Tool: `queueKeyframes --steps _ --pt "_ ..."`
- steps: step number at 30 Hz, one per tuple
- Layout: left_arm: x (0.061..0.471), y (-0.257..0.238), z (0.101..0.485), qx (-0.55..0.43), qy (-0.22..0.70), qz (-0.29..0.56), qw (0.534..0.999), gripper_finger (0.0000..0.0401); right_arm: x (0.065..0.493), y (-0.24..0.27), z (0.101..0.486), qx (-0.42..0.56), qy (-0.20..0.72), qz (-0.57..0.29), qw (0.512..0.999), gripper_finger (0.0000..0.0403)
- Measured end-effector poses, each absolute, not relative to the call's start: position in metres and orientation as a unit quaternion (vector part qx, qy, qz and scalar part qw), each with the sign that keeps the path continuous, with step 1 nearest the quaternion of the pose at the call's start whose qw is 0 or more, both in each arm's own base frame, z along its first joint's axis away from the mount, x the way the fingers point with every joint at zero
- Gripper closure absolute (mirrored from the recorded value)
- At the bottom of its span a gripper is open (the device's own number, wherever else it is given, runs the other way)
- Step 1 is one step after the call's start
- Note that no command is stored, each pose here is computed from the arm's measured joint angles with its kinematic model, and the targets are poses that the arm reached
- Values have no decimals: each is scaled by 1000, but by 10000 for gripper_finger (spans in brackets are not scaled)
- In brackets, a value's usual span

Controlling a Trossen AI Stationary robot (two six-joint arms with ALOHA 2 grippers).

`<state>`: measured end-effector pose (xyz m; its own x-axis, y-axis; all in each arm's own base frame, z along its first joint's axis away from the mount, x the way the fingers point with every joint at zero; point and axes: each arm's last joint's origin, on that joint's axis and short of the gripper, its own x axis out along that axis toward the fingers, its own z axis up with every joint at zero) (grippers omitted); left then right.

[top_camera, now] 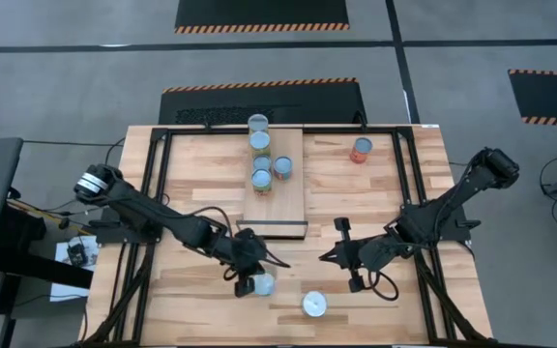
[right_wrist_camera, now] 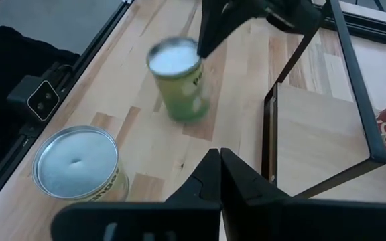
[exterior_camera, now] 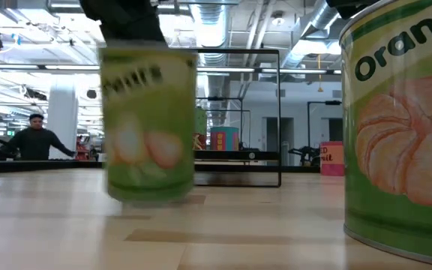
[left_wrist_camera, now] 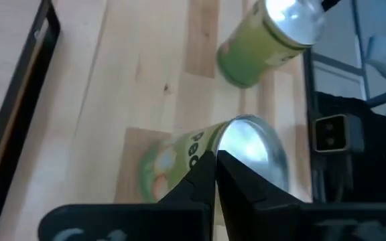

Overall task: Pick and place cans onto a shelf
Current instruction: Put the canned pears on the shelf aligned with the other canned pears

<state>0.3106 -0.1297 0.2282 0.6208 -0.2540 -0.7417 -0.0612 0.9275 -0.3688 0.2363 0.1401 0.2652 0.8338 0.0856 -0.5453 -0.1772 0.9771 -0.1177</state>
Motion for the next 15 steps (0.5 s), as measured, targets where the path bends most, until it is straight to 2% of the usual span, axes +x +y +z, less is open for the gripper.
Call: queueKeyframes --steps 15 --pt "325 -127 223 -151 421 -27 894 400 237 140 266 -79 277 69 955 390"
